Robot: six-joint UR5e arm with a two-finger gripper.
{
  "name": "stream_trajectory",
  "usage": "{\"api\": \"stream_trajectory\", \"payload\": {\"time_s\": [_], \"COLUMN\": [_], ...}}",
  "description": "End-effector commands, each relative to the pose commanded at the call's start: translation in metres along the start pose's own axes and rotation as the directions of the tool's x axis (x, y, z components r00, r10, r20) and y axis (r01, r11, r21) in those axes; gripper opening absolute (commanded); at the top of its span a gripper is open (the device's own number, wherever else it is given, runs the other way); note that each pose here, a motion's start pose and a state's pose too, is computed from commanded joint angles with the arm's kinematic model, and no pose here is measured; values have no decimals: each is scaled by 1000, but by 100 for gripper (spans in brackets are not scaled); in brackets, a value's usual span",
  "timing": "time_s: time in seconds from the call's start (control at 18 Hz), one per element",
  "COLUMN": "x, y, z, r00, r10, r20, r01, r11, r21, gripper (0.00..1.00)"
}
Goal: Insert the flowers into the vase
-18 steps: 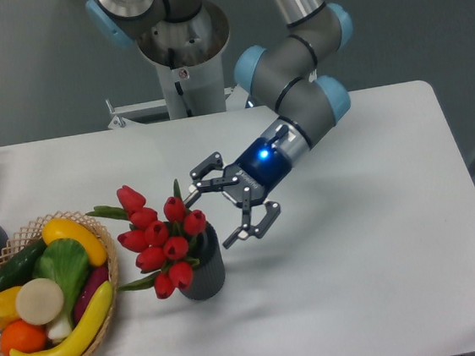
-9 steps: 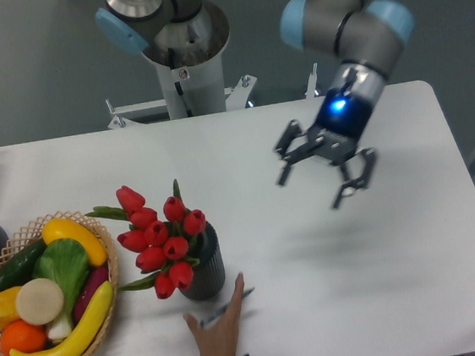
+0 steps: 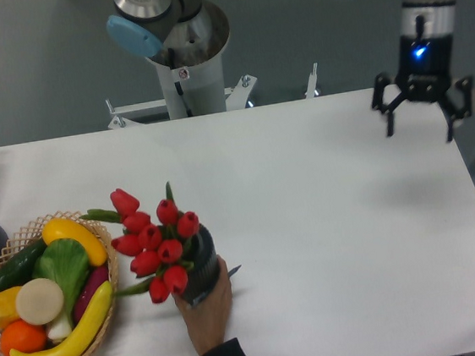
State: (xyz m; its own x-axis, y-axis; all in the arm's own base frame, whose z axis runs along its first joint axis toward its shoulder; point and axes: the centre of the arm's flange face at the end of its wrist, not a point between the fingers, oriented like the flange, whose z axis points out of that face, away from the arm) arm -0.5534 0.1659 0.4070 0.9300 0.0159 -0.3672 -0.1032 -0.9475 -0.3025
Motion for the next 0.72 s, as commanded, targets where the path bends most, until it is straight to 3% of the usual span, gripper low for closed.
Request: {"api": "stream_trajectory", "payload": {"time_s": [0.11,0.28,0.72], "x": [-1,0,22], "y": [19,54,163], "z": [-21,-52,-129], "r00": [1000,998,975], "r10": [16,45,112], "r20": [13,-37,-191], "r01": [-15,-51,-157], "r11": [993,977,959], "r21": [-115,-205,-236], "gripper": [100,100,100]}}
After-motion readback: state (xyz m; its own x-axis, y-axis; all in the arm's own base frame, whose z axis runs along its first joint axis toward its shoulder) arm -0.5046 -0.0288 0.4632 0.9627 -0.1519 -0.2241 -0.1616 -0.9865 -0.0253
